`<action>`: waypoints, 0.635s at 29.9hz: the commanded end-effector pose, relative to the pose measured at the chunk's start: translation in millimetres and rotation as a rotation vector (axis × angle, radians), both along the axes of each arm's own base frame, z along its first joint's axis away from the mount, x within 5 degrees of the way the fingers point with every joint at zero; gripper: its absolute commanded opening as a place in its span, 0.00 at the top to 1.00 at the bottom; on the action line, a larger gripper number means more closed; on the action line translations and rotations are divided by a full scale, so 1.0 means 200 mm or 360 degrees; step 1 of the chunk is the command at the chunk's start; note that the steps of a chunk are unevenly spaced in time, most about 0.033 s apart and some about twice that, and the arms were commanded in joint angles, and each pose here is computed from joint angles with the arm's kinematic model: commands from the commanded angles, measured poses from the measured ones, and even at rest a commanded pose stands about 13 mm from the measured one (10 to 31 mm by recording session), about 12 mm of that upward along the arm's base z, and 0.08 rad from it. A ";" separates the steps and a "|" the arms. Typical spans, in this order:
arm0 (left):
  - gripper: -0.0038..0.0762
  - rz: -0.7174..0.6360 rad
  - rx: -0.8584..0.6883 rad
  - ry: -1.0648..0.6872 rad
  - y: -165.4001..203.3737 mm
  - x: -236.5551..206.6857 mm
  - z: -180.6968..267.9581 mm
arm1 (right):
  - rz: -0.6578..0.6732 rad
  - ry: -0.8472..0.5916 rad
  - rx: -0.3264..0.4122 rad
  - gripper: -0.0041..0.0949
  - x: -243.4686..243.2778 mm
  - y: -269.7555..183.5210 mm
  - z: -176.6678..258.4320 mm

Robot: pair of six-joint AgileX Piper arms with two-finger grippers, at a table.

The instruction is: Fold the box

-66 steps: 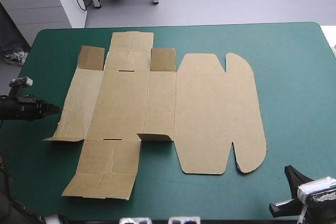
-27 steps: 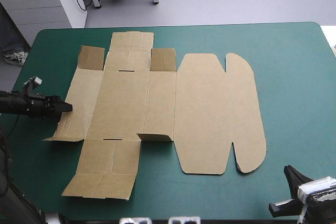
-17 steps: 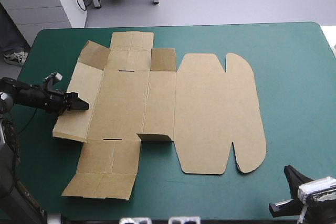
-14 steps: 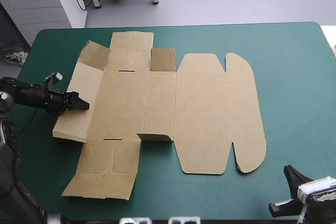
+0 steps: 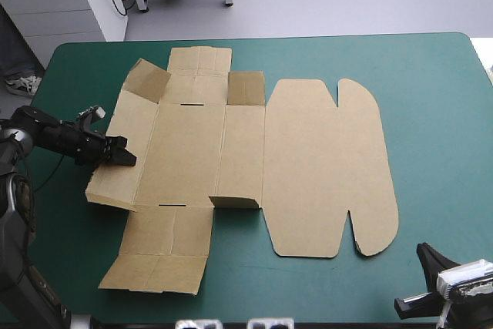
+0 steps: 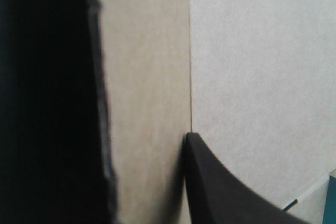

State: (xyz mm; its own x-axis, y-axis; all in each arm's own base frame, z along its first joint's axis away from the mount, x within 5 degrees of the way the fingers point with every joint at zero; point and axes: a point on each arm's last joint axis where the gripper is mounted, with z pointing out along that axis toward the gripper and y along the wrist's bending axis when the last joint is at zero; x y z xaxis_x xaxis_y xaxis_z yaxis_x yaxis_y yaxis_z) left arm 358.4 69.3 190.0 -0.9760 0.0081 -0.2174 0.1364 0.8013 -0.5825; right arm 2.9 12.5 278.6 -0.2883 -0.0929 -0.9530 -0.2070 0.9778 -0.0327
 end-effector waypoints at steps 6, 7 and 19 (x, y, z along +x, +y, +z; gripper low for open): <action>0.96 -0.0201 0.0015 -0.0001 -0.03 -0.04 0.09 | 0.0000 -0.0165 0.0033 0.97 -0.01 0.00 0.06; 0.96 -0.0208 0.0023 -0.0020 -0.03 -0.04 0.10 | 0.0000 -0.0165 0.0033 0.97 -0.01 0.00 0.06; 0.96 -0.0563 0.0623 -0.0659 -0.23 0.13 0.71 | 0.0000 -0.0165 0.0033 0.97 -0.01 0.00 0.06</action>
State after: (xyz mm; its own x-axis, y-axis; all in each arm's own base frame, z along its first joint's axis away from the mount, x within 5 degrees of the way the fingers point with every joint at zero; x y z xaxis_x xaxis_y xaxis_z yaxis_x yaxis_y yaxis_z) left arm 391.7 51.0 268.6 -0.8502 0.3330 -0.4077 0.4549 0.8545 -0.2508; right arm 2.9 12.4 278.8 -0.2866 -0.0926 -0.9536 -0.2066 0.9779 -0.0328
